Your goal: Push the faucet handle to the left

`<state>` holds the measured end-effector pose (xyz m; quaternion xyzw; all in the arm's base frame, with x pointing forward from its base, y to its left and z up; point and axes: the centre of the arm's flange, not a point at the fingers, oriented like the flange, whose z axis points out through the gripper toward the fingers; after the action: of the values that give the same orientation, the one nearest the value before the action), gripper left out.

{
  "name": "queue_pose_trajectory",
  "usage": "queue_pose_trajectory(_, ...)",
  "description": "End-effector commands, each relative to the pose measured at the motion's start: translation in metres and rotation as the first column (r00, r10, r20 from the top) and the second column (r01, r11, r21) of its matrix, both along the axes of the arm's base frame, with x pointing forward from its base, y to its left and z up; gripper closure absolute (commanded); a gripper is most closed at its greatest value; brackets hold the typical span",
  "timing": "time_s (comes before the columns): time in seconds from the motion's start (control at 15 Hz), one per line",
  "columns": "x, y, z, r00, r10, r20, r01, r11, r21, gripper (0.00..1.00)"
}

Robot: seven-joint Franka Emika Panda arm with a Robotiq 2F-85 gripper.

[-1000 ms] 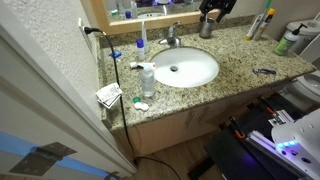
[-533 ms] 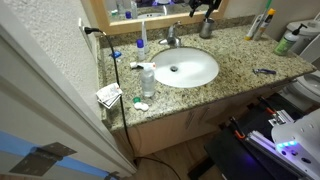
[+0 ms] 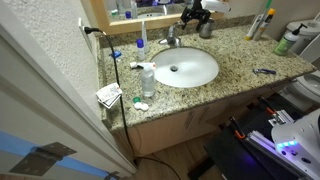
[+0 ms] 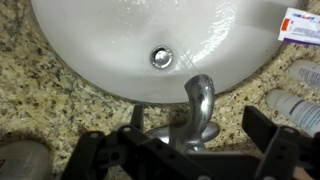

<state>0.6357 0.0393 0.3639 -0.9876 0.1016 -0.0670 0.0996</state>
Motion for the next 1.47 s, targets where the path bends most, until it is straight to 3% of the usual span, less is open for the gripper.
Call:
queue_pose_trajectory(0.0, 0.008, 0.000, -0.004, 1.000, -0.010, 0.006, 0.010, 1.000, 0.011, 0.00)
queue_pose_trajectory(0.13, 0.021, 0.001, -0.007, 1.000, -0.020, 0.015, 0.019, 1.000, 0.023, 0.00)
queue_pose_trajectory(0.27, 0.027, 0.002, -0.016, 1.000, -0.024, 0.009, 0.024, 0.999, -0.045, 0.00)
queue_pose_trajectory(0.93, 0.093, 0.010, -0.013, 0.996, -0.074, 0.049, 0.074, 0.997, 0.003, 0.00)
queue_pose_trajectory(1.0, 0.068, 0.009, -0.010, 0.996, -0.062, 0.062, 0.062, 0.998, 0.000, 0.00)
queue_pose_trajectory(1.2, 0.075, 0.009, -0.015, 0.996, -0.067, 0.061, 0.067, 0.998, -0.007, 0.00)
queue_pose_trajectory(1.27, 0.072, 0.009, -0.016, 0.996, -0.057, 0.066, 0.058, 0.998, -0.010, 0.25)
queue_pose_trajectory(1.33, 0.071, 0.009, -0.015, 0.996, -0.057, 0.066, 0.058, 0.998, -0.008, 0.26)
queue_pose_trajectory(1.4, 0.072, 0.009, -0.013, 0.996, -0.063, 0.066, 0.064, 0.998, -0.012, 0.34)
